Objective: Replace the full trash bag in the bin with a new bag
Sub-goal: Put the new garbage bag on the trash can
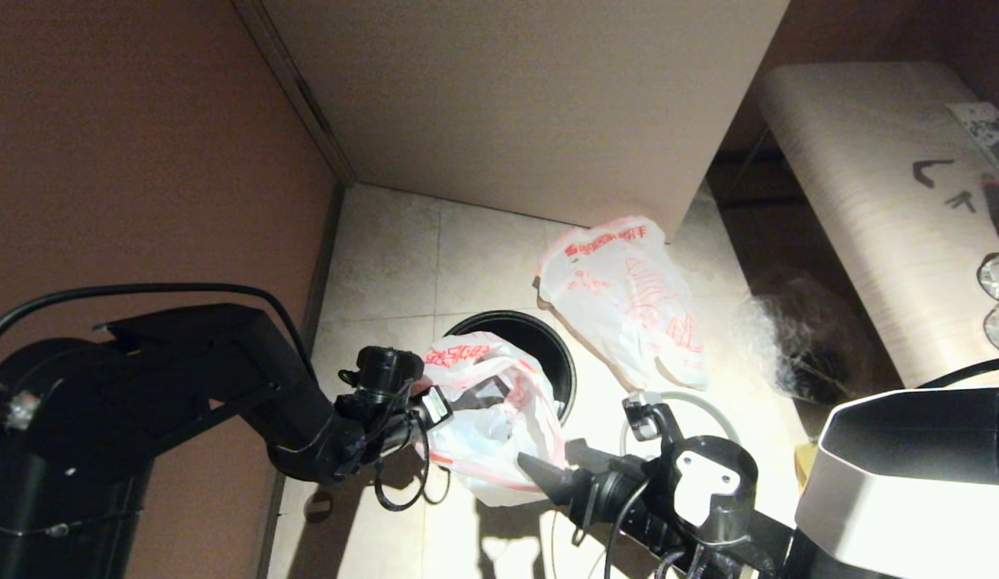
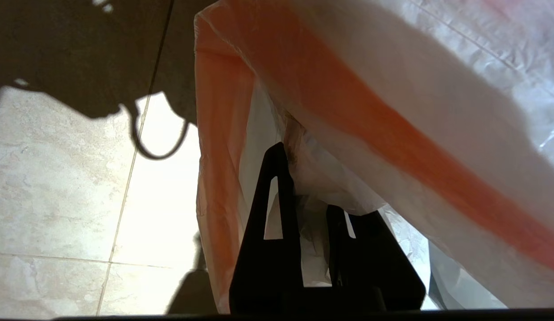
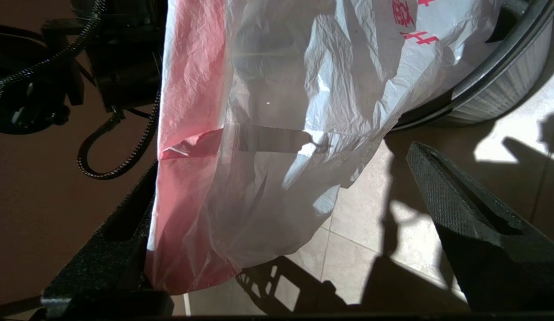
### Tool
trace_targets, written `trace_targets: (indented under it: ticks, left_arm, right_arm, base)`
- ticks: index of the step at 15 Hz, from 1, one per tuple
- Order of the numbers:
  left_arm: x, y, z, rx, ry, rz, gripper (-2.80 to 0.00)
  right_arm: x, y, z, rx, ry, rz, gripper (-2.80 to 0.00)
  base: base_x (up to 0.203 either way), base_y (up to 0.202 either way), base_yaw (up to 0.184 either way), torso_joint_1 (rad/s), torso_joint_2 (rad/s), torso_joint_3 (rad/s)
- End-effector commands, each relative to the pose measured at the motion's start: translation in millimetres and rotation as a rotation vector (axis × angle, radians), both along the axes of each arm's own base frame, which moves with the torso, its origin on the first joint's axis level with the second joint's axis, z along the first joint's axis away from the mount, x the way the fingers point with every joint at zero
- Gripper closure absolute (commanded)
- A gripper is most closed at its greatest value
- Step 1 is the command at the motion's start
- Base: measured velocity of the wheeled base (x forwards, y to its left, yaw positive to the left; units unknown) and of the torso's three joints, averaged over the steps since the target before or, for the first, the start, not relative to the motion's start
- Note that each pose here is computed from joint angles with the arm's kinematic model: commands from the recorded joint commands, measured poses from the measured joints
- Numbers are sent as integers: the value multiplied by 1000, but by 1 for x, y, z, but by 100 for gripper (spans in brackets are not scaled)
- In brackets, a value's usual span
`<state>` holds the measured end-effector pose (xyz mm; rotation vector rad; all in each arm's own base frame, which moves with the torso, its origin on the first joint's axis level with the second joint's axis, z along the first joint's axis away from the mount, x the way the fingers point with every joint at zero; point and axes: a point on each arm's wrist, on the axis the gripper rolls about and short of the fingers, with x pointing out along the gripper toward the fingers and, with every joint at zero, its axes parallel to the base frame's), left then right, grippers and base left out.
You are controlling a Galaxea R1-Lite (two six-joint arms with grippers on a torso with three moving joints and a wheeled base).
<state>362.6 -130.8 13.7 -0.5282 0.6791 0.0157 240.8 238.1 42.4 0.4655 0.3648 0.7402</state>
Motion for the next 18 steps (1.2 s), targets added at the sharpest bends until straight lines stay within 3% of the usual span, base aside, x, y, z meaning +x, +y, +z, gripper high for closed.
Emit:
trace_targets:
  ticks: [1,5,18]
  left_arm:
    - [0,0,1,-5,-4,1,0]
    - [1,0,3,-8,-12,3,0]
    - [2,1,2,0,-11,1,0]
  right_arm:
    - [0,-2,4,17,-6,-4,-280]
    - [-3,-4,17,62,-9,4,-280]
    - [-15,-14,35,116,10,63,-280]
  base:
    - [0,0,0,0,0,0]
    - [0,0,0,0,0,0]
    - [0,0,0,0,0,0]
